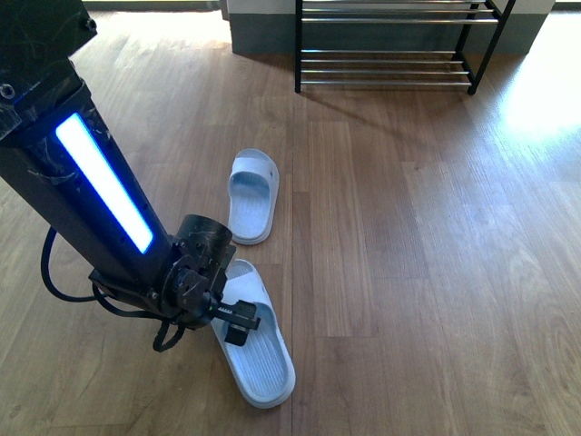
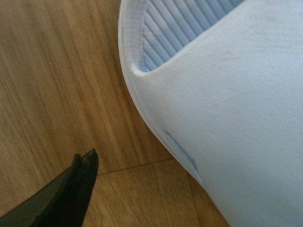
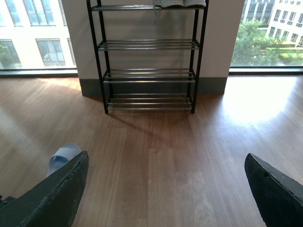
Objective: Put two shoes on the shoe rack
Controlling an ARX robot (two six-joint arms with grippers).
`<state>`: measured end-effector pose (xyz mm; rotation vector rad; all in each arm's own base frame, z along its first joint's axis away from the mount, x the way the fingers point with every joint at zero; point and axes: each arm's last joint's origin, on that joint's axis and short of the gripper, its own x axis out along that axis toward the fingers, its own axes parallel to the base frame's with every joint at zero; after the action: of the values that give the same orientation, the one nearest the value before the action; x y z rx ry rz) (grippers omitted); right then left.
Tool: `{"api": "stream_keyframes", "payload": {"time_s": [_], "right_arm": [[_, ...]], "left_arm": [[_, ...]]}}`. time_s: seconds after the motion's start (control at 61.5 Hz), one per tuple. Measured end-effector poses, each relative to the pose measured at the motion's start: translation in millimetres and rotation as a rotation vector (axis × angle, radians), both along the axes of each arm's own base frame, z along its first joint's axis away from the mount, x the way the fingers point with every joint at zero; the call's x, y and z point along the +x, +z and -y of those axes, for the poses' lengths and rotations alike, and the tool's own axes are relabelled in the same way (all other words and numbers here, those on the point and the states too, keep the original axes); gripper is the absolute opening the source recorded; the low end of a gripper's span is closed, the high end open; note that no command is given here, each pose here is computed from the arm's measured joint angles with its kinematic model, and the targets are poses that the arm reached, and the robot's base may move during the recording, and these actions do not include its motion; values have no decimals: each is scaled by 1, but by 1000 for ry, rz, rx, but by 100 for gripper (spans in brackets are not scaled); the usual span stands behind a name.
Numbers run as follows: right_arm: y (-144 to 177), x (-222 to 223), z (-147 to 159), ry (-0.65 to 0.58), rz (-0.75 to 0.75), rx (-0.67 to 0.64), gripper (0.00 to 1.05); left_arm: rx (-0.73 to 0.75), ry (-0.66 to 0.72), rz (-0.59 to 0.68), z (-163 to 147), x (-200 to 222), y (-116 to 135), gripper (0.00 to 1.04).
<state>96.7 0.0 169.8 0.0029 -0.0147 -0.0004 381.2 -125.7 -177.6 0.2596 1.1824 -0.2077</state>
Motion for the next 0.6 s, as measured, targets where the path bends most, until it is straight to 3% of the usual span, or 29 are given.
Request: {"api": "stream_keyframes", "payload": {"time_s": [0.374, 0.488, 0.601], "right_arm": [[0, 0, 0, 0, 0, 0, 96], [0, 0, 0, 0, 0, 0, 96], [0, 0, 0, 0, 0, 0, 96]], "left_arm": [[105, 34, 36, -14, -2, 4, 17], [99, 106, 34, -28, -6, 28, 2], [60, 157, 106, -39, -3, 69, 2]]}}
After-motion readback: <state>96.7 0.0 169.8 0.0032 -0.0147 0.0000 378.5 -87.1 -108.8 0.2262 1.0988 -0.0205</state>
